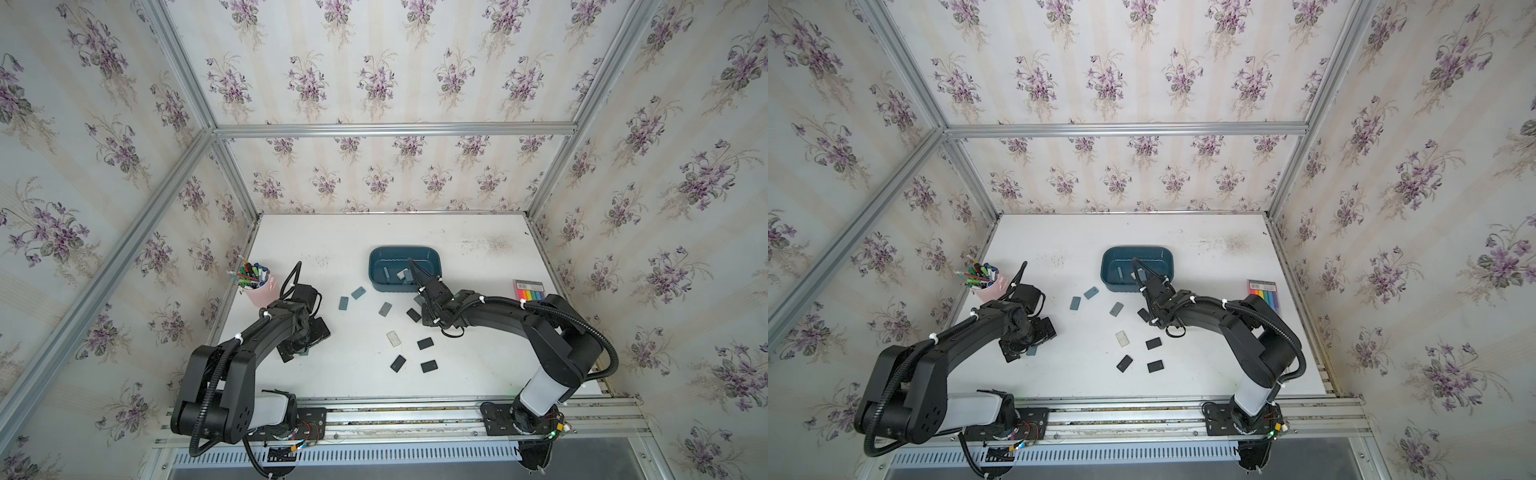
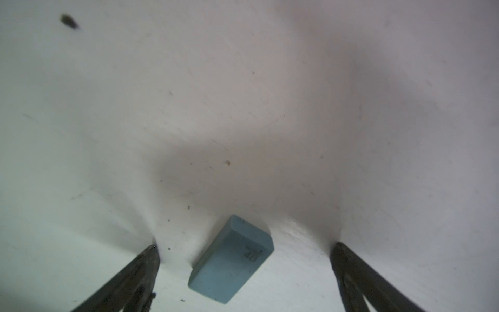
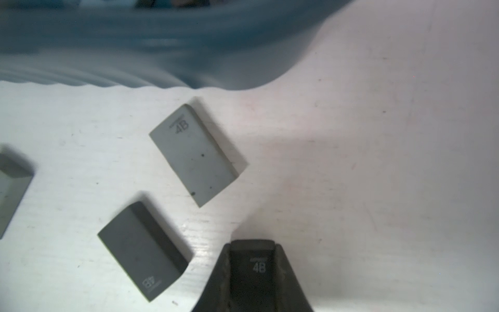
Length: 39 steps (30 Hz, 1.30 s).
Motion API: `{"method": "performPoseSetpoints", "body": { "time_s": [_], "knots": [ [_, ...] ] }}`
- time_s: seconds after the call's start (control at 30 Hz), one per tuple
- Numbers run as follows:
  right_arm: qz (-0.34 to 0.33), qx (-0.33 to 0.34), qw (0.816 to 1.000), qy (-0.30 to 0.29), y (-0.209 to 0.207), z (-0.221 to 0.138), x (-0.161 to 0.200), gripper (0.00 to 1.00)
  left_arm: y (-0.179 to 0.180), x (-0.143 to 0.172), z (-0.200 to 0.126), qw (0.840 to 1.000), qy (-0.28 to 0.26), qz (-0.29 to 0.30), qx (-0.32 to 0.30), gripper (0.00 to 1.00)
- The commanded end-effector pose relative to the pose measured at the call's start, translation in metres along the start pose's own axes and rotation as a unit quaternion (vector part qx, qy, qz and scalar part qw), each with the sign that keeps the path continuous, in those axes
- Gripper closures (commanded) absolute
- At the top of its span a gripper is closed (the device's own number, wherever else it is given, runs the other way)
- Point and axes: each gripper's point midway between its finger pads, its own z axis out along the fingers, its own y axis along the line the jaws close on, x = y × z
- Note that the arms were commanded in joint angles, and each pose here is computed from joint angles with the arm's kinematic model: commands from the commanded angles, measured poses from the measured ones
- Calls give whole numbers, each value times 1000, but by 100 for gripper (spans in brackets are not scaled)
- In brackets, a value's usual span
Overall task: Put the eraser in the storage box
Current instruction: Pick up the eraser from the center of the board, then place the eraser in the storage box.
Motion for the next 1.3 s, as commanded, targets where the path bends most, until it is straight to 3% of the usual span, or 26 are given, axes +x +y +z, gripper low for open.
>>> {"method": "performPoseSetpoints", "body": {
  "time_s": [0.0,0.37,0.87,1.07,1.27],
  "knots": [
    [0,6,999,54,-6,-2,25,80,-1,3,1,1000,8,0,5,1],
    [-11,13,1000,7,0,-27,-11,86,-1,4,2,1000,9,1,5,1],
    [-31,-32,995,-94,46,-96,-133,87,-9,3,2,1000,10,11,25,1],
    [-42,-59,993,-89,69,-85,-160,86,-13,1,3,999,6,18,35,1],
    [-33,-47,996,-70,62,-48,-173,87,-16,4,7,999,17,22,40,1]
  ]
}}
